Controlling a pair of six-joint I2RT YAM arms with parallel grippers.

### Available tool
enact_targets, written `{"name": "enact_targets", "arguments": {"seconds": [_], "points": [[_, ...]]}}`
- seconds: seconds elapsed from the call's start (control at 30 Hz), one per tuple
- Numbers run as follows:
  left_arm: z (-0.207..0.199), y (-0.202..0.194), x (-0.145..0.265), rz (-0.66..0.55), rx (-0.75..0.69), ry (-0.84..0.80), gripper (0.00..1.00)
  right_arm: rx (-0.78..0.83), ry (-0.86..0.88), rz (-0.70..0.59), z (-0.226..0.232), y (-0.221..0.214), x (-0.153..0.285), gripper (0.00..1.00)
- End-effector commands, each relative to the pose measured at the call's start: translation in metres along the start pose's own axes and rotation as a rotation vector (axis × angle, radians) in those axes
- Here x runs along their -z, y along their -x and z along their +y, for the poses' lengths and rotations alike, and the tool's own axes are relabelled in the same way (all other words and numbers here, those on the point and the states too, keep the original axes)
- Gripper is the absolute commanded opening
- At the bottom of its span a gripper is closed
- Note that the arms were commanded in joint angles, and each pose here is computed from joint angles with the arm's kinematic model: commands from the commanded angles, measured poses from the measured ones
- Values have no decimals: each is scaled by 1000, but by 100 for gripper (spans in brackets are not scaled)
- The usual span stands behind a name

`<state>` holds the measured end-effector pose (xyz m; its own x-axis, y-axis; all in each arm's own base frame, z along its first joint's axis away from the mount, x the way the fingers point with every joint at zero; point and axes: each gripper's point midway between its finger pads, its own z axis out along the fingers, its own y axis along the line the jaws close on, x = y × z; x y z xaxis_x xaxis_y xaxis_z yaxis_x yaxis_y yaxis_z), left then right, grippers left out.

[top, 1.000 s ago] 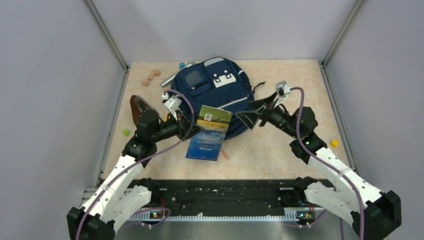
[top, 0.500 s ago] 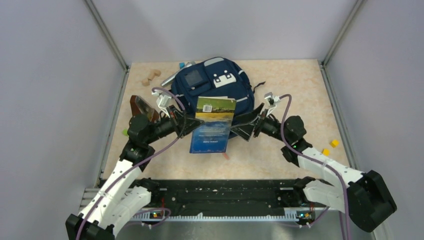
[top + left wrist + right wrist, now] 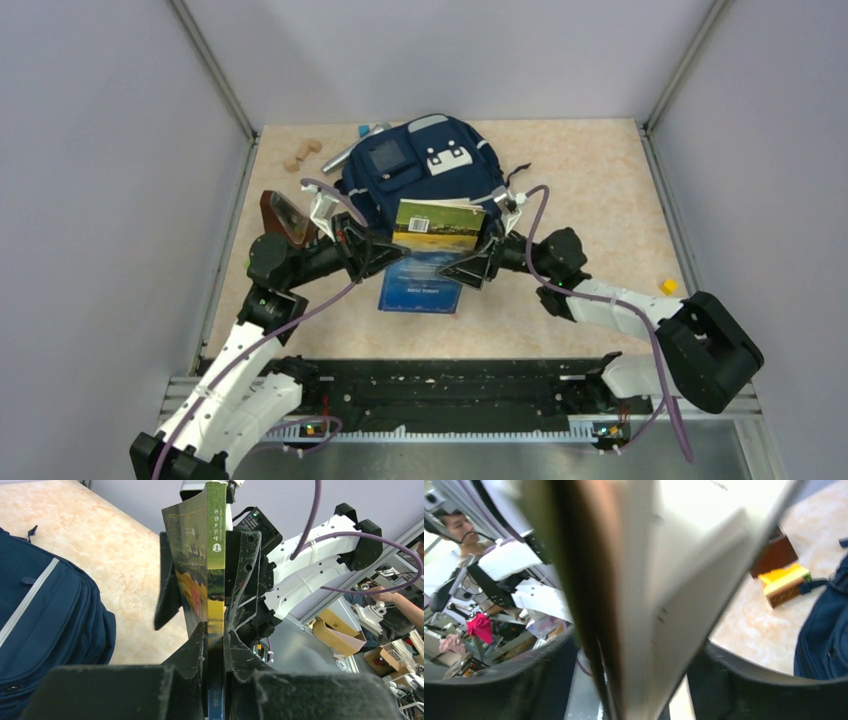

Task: Pack the student bag
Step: Pick up the book from the center of the board.

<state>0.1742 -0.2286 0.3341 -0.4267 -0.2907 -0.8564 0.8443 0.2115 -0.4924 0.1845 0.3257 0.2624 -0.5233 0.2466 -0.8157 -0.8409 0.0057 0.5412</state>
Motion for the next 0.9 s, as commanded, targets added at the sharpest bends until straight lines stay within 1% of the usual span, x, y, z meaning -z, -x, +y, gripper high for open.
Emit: {"name": "enact_targets", "arguments": {"seconds": [0.0, 0.13, 0.17, 0.2, 0.23, 0.27, 0.3, 0.33, 0.4, 0.43, 0.5, 0.57, 0.7, 0.8, 0.87], "points": [[-15, 17, 2, -56, -119, -38, 0, 98, 206, -95, 50, 38, -8, 63], [-4, 19, 2, -64, -140, 19, 0, 86, 206, -114, 53, 41, -6, 16], [1, 18, 3, -62, -144, 45, 0, 87, 197, -118, 53, 42, -5, 6], [10, 18, 3, -65, -145, 88, 0, 89, 178, -125, 51, 43, -5, 0], [20, 18, 3, -60, -155, 136, 6, 91, 144, -136, 47, 45, -4, 0], [31, 14, 5, -42, -173, 182, 20, 101, 102, -146, 42, 48, -3, 0], [44, 10, 6, -21, -201, 228, 39, 89, 26, -141, 32, 48, -1, 0], [61, 5, 7, -3, -217, 291, 53, 112, -57, -146, 20, 51, 1, 0], [97, -6, 10, 31, -203, 431, 66, 122, -264, -159, -9, 59, 12, 0], [106, -14, 7, 56, -196, 450, 71, 129, -363, -162, -22, 63, 21, 0], [118, -27, -3, 89, -196, 475, 75, 136, -511, -182, -43, 75, 43, 0], [132, -40, -16, 129, -229, 524, 76, 114, -615, -204, -59, 83, 68, 0], [153, -63, -38, 240, -313, 582, 76, 80, -769, -228, -86, 93, 113, 0], [158, -82, -61, 304, -385, 534, 76, 37, -899, -251, -108, 92, 150, 0], [166, -90, -75, 335, -406, 524, 75, 5, -965, -279, -120, 91, 172, 0]]}}
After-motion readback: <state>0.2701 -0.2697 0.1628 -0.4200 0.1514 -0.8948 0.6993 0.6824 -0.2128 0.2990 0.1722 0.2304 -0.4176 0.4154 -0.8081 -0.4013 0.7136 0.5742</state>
